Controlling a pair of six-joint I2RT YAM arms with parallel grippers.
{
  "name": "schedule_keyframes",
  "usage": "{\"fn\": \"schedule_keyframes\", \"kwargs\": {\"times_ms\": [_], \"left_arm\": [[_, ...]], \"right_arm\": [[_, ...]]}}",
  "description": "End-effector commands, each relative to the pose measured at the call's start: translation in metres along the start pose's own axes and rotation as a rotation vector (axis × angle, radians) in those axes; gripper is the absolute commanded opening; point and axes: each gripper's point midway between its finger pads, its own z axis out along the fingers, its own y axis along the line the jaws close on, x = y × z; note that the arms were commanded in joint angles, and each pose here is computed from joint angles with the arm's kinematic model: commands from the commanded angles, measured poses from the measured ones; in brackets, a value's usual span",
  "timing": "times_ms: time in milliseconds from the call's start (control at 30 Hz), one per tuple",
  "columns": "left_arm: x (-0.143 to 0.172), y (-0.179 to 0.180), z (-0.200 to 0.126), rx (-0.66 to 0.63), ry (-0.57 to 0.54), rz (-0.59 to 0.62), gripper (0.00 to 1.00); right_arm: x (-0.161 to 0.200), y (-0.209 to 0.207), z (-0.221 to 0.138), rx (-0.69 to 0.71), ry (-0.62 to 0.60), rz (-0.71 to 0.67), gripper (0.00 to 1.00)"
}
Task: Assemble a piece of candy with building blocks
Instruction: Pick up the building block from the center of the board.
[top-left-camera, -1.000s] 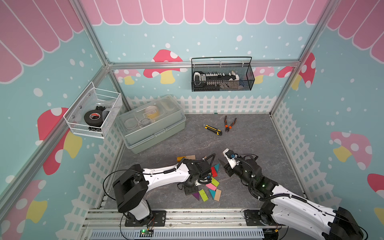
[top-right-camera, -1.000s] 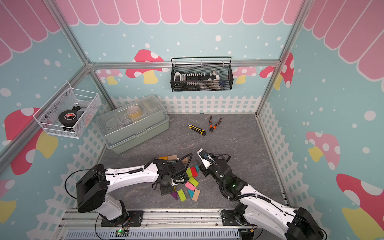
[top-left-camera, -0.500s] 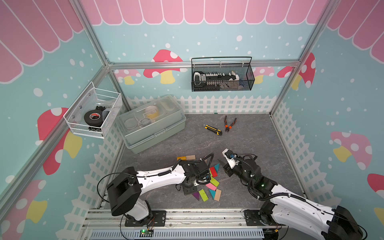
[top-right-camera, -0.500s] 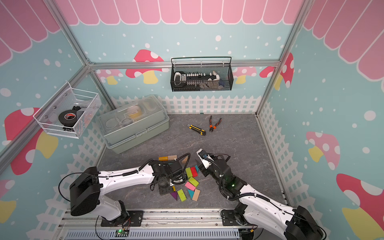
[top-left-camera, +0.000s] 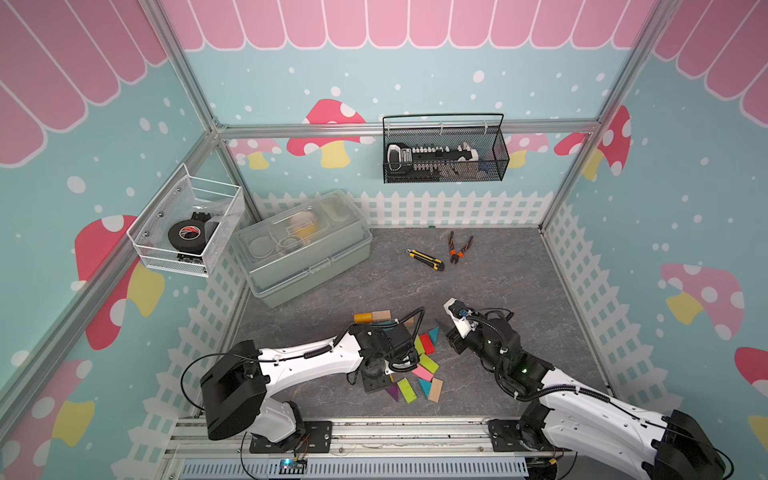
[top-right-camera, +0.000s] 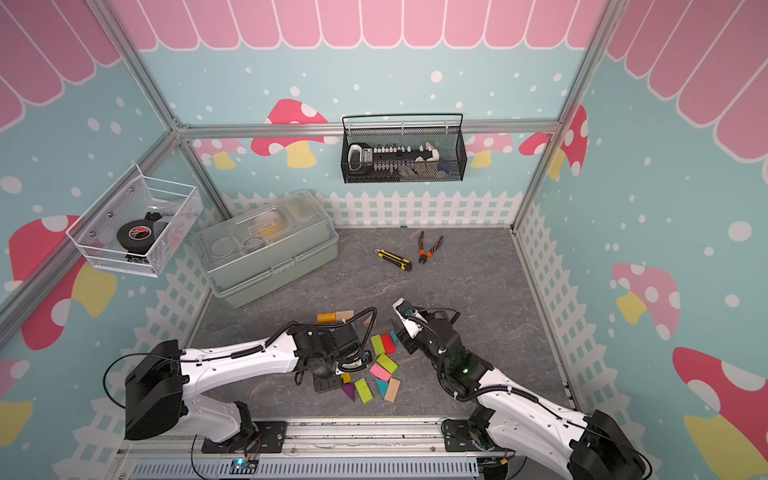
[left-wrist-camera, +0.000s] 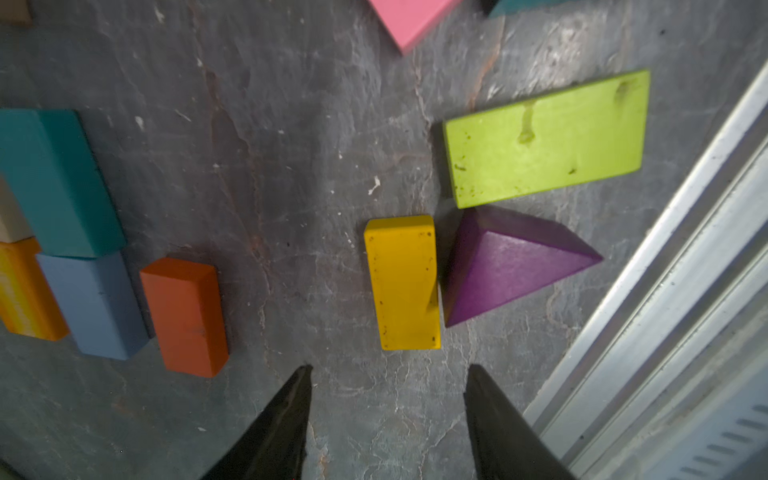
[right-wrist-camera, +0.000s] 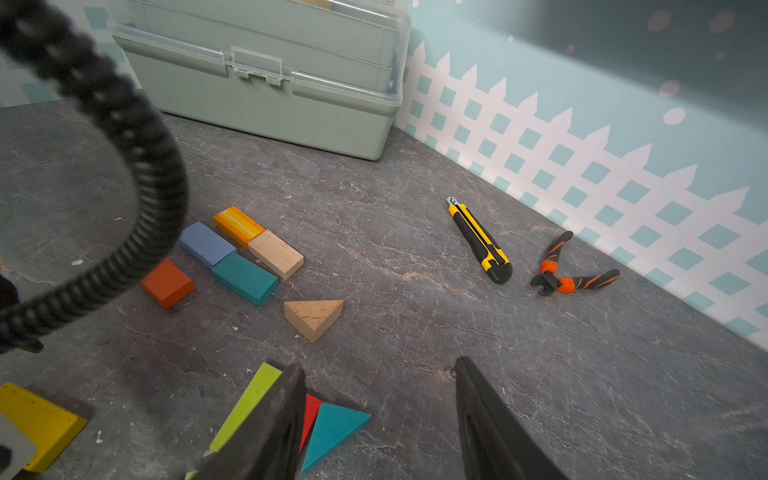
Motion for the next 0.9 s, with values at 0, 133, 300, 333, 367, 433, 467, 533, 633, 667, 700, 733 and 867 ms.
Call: {"fn": "schedule_keyframes", "kwargs": {"times_ms": [0, 133, 300, 333, 367, 433, 467, 533, 633, 667, 700, 733, 867], "left_arm": [[0.001, -0.007, 0.01, 0.031, 0.03, 0.04, 0.58], [0.002, -0.008, 0.02, 0.038, 0.07, 0.05, 0.57], [-0.001, -0.005, 0.026, 0.028, 0.093, 0.062, 0.56], [-0.002, -0.004, 0.026, 0.024, 0.089, 0.064, 0.55], [-0.003, -0.004, 0.027, 0.025, 0.086, 0.065, 0.55], [-0.005, -0.003, 0.03, 0.024, 0.086, 0.065, 0.54], [-0.005, -0.003, 0.031, 0.024, 0.089, 0.066, 0.54], [-0.007, -0.002, 0.035, 0.018, 0.099, 0.071, 0.51], [-0.011, -0.001, 0.041, 0.021, 0.099, 0.079, 0.44], [-0.011, -0.001, 0.043, 0.024, 0.1, 0.082, 0.42], [-0.012, -0.001, 0.044, 0.023, 0.101, 0.081, 0.4], [-0.012, 0.0, 0.046, 0.018, 0.103, 0.081, 0.38], [-0.012, 0.005, 0.045, 0.0, 0.099, 0.081, 0.33]], "right_arm": [[-0.001, -0.002, 0.0, 0.011, -0.016, 0.009, 0.57], [-0.001, -0.002, 0.0, 0.009, -0.014, 0.011, 0.57], [0.001, -0.002, 0.0, 0.014, -0.01, 0.009, 0.57], [0.001, -0.002, 0.0, 0.011, -0.01, 0.009, 0.57], [0.001, -0.002, 0.0, 0.013, -0.01, 0.009, 0.57], [0.001, -0.002, 0.0, 0.014, -0.012, 0.009, 0.57], [0.002, -0.002, 0.0, 0.014, -0.013, 0.01, 0.58], [0.003, -0.002, 0.001, 0.015, -0.01, 0.008, 0.58], [0.004, -0.001, 0.003, 0.01, -0.005, 0.008, 0.58], [0.004, -0.001, 0.002, 0.01, -0.005, 0.008, 0.57], [0.004, -0.001, 0.002, 0.01, -0.005, 0.008, 0.57], [0.004, -0.001, 0.002, 0.01, -0.005, 0.006, 0.58], [0.005, 0.0, 0.003, 0.006, -0.004, 0.008, 0.57]]}}
